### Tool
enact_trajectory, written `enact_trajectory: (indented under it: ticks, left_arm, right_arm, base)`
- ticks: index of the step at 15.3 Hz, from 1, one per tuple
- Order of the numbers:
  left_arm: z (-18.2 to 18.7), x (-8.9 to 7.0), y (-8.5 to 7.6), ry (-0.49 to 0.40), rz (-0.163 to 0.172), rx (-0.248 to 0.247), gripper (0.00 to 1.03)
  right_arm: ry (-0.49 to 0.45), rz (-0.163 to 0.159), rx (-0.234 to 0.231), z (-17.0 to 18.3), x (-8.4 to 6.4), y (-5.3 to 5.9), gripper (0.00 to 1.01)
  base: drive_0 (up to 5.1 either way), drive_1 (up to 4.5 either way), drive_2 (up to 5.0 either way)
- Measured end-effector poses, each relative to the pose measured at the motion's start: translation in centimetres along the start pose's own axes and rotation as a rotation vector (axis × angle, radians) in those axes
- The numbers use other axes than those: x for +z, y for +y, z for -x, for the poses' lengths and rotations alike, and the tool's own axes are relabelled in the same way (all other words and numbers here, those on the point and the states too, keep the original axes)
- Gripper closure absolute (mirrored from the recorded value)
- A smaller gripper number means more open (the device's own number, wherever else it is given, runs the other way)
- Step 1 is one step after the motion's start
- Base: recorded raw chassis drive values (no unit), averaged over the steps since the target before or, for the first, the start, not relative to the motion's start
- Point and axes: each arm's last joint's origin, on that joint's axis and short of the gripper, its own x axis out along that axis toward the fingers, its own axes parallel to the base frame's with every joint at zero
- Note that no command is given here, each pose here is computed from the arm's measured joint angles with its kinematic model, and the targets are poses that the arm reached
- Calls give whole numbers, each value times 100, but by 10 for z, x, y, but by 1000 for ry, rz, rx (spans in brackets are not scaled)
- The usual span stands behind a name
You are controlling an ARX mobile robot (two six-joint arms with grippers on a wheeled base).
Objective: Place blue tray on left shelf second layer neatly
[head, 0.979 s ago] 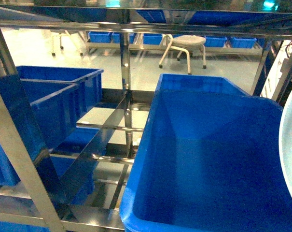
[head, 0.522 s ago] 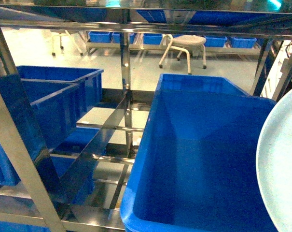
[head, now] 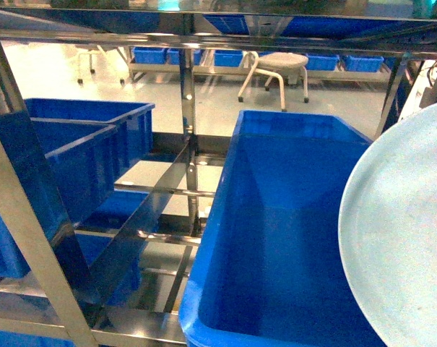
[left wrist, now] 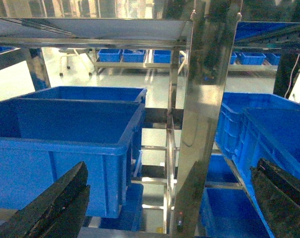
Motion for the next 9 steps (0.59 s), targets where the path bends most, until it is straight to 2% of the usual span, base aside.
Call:
enact_trajectory:
  ticks: [6, 7, 8, 9]
  left_arm:
    - [0, 0, 0, 0, 0, 0, 5]
    - [0, 0, 0, 0, 0, 0, 5]
    - [0, 0, 0, 0, 0, 0, 5]
    - [0, 0, 0, 0, 0, 0, 5]
  right_arm:
    - [11, 0, -6, -23, -10, -4, 99]
    - [-11, 0, -4, -37, -9, -6, 99]
    - [1, 17, 24, -69, -19, -9, 99]
    - [32, 23, 30, -76, -25, -9, 99]
  base:
    - [0, 0, 0]
    - [0, 0, 0]
    - [0, 0, 0]
    - [0, 0, 0]
